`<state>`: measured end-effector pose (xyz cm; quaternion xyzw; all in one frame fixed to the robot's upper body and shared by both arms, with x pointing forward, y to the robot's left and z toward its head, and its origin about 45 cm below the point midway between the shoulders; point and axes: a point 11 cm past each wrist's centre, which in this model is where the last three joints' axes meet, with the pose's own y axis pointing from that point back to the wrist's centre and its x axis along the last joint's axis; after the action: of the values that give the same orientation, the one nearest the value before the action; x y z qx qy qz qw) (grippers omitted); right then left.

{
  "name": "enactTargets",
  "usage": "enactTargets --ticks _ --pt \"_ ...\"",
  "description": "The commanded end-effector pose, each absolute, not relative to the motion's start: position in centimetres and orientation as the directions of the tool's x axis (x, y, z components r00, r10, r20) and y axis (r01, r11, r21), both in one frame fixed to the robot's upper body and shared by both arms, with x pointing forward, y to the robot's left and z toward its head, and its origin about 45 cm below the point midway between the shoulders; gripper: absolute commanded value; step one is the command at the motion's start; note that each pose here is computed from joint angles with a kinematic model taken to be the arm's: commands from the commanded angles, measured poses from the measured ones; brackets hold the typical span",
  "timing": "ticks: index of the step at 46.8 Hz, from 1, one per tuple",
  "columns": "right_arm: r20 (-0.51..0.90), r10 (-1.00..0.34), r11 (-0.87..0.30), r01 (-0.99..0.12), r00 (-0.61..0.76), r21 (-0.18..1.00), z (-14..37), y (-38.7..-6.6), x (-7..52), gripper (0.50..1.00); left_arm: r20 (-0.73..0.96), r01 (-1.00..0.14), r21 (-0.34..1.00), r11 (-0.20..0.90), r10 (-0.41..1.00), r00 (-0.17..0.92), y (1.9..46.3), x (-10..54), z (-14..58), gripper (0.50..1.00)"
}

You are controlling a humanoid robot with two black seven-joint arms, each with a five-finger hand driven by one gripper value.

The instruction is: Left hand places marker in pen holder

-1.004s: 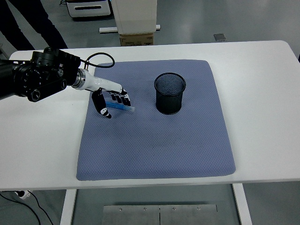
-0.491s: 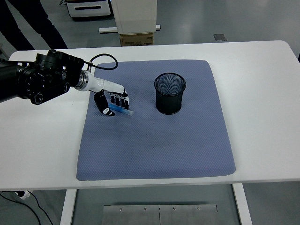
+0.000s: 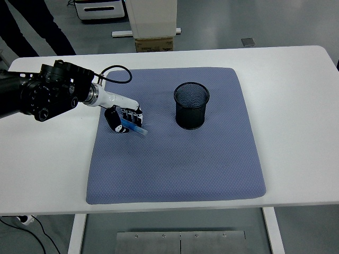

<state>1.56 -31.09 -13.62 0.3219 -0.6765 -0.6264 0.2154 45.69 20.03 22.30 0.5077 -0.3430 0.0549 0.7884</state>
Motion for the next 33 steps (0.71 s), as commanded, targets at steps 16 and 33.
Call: enactTargets --ticks 16,33 --pt "-0.112 -0.705 0.007 -0.166 -0.7 0.986 -13.62 -31.07 1.56 1.0 0.599 -0.436 0.761 0.481 -0.26 0.758 20.01 45.74 22.42 0.552" --pt "-0.111 -0.705 0.008 -0.165 -0.7 0.986 -13.63 -31.08 1.55 1.0 0.597 -0.432 0.76 0.485 -0.261 0.758 19.96 45.69 22.42 0.5"
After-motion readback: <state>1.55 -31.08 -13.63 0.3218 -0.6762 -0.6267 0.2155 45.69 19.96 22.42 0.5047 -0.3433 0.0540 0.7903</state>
